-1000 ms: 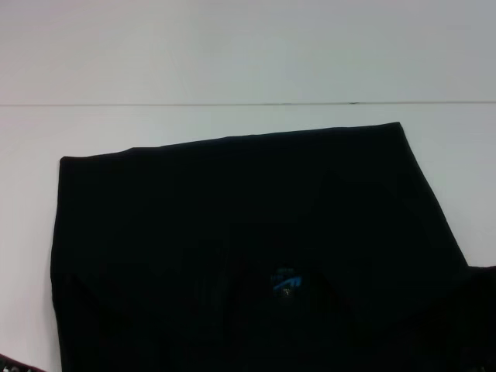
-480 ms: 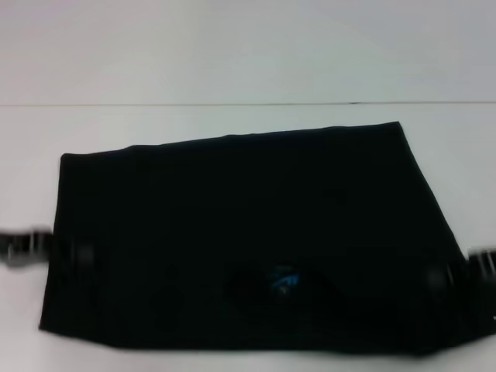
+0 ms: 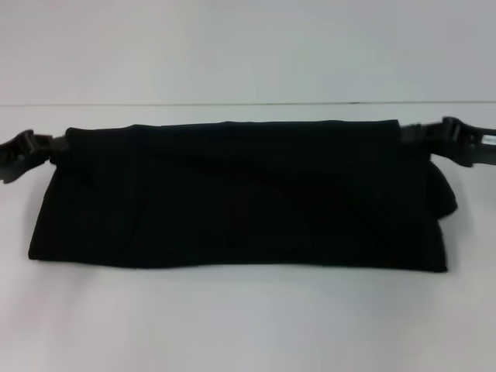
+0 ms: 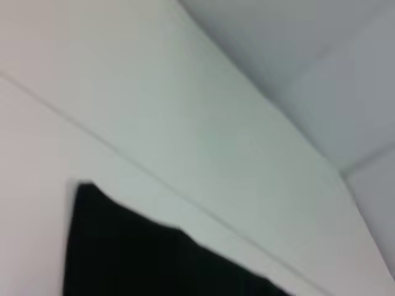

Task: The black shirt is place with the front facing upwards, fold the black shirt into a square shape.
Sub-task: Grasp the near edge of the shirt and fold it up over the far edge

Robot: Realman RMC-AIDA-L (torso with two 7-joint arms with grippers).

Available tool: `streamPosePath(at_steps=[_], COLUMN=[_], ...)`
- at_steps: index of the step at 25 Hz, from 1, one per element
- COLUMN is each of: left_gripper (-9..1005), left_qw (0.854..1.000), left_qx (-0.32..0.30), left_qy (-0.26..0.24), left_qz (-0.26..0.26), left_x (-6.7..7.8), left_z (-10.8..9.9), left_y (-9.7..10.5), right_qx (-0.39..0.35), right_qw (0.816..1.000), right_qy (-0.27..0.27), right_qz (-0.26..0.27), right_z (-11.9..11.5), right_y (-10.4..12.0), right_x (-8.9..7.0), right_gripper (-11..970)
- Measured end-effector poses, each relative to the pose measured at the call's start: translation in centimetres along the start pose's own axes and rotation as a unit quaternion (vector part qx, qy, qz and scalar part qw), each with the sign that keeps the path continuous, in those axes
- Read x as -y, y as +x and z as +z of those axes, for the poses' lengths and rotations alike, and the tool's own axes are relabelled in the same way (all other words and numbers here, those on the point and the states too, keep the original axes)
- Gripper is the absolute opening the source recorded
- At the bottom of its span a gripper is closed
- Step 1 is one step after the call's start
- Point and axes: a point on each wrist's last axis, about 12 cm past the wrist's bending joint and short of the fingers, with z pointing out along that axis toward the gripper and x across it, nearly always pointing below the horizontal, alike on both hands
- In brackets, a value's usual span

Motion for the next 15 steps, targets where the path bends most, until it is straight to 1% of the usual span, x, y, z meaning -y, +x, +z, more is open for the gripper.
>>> streamPosePath(at_steps=[4,7,10,15], left_gripper=[70,73,76,81], left_qw=[0.999,0.996,0.994,0.991], left_qx=[0.051,0.083,0.106,0.123], left_qy=[-0.017,-0.032,-0.040,-0.042], left_qz=[0.002,0.004,0.010,0.025], left_x=[0.0,-0.1,0.0,0.6], left_z=[1.1,1.9,2.4,3.3], left_y=[0.0,0.0,0.0,0.0], right_qx=[0.057,0.091,0.120,0.152], right_qw=[0.998,0.994,0.990,0.986], right_qy=[0.036,0.060,0.071,0.066], right_qz=[-0.001,-0.009,-0.015,-0.029], right_z=[2.3,3.6,4.4,5.8], right_y=[0.6,1.0,1.3,1.3], right_x=[0.4,0.5,0.4,-0.3], right_gripper=[96,98,100,104])
